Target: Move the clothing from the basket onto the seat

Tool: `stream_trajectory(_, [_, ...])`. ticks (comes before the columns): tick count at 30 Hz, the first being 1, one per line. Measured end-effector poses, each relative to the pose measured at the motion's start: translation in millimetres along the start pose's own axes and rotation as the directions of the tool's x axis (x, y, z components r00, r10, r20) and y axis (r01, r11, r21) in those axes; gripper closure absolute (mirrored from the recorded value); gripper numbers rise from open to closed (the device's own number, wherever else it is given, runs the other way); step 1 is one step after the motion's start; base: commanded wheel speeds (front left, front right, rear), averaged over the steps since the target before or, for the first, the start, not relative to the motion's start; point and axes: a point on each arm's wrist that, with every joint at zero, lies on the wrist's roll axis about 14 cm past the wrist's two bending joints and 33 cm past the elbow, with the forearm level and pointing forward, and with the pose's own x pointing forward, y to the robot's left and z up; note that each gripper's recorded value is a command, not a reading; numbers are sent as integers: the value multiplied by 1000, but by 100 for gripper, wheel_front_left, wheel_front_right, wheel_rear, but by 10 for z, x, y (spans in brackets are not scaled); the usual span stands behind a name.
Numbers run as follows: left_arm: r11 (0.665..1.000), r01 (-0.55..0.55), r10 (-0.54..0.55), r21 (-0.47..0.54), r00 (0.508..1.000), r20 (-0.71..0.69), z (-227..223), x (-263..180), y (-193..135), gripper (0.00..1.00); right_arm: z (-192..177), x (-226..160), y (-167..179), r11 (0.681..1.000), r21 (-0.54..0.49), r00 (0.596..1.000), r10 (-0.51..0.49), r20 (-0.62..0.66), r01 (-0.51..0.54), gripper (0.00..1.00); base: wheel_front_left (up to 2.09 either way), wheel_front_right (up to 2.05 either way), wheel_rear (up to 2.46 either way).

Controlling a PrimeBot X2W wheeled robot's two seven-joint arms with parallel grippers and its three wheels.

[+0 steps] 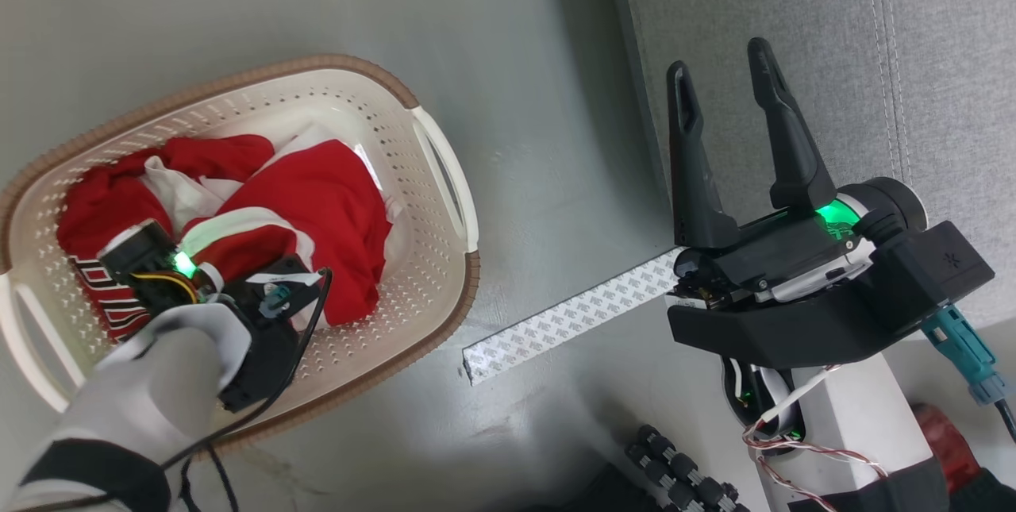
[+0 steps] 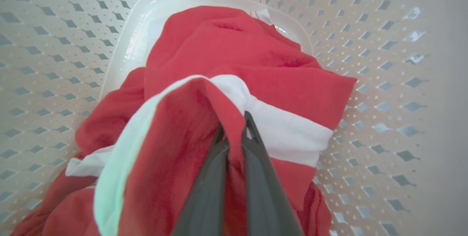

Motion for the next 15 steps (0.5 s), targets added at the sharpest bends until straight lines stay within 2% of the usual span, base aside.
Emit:
stream_trajectory(7, [989, -70, 88, -129, 986, 143, 402, -140, 40, 100, 103, 13, 43, 1000, 0, 1000, 8, 28, -8, 0, 0, 0, 0])
stream_trajectory(15, [945, -186, 258, -270, 931, 259, 786, -543, 284, 100, 242, -19, 105, 999, -29, 998, 41, 52, -39, 0, 0, 0, 0])
